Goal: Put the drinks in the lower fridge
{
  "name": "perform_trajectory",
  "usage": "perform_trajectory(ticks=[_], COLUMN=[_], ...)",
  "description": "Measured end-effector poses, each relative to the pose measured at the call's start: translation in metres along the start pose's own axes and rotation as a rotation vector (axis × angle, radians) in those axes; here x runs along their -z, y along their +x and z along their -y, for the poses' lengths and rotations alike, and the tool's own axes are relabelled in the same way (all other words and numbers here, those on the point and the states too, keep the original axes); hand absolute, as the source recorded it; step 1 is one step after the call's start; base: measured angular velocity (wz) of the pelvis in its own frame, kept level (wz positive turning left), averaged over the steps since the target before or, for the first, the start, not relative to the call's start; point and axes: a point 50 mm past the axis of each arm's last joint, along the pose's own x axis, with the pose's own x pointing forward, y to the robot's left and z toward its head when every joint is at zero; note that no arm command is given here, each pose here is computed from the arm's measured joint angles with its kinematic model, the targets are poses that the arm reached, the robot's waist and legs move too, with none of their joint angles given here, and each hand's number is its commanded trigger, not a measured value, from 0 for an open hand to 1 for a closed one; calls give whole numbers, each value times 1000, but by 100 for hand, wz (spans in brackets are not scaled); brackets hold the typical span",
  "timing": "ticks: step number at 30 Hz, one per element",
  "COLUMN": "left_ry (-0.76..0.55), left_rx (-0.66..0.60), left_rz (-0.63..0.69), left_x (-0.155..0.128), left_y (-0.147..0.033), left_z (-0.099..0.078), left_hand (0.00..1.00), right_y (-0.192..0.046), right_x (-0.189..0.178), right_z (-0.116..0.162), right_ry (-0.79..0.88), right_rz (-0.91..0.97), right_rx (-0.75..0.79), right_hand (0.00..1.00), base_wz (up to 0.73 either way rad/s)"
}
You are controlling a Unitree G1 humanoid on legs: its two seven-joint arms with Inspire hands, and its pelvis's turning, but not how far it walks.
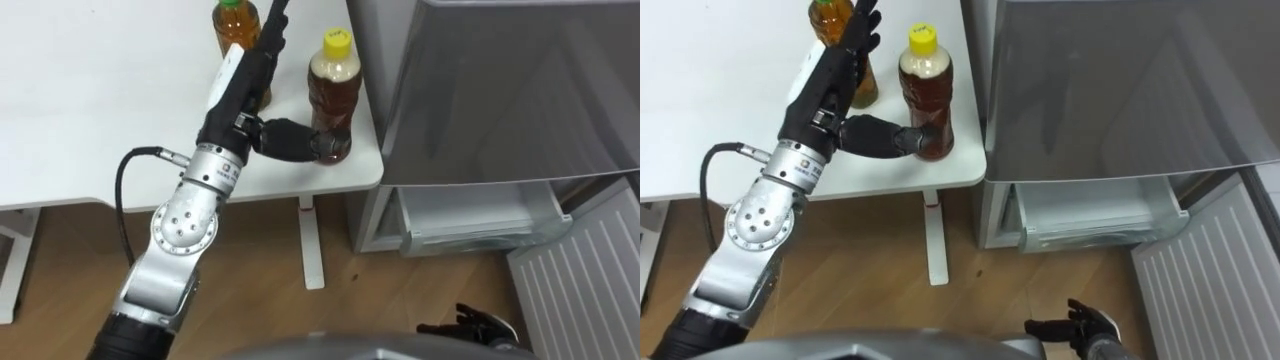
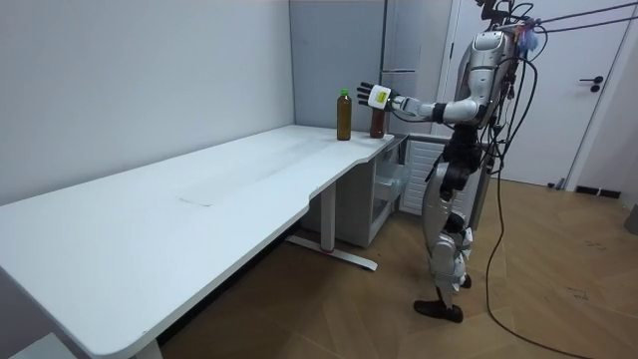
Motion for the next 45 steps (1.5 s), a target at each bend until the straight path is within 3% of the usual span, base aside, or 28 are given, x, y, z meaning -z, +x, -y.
perform_trajectory(ticks=[7, 15, 21, 45], left_ry=[-51, -270, -341, -401], left_rx=[-16, -58, -78, -52], left_rz=[-25, -65, -92, -82], left_x=[3, 9, 14, 5], left_y=[0, 1, 0, 19], left_z=[-1, -11, -15, -21], left_hand=[0, 0, 0, 0], right_y=[0, 1, 1, 1], right_x=[0, -2, -2, -1], right_z=[1, -1, -2, -1], right_ry=[14, 14, 12, 20], right_rz=[-1, -14, -23, -39], right_rx=[9, 19, 28, 52], right_hand=[0, 0, 0, 0], base_wz=[-2, 0, 0, -1])
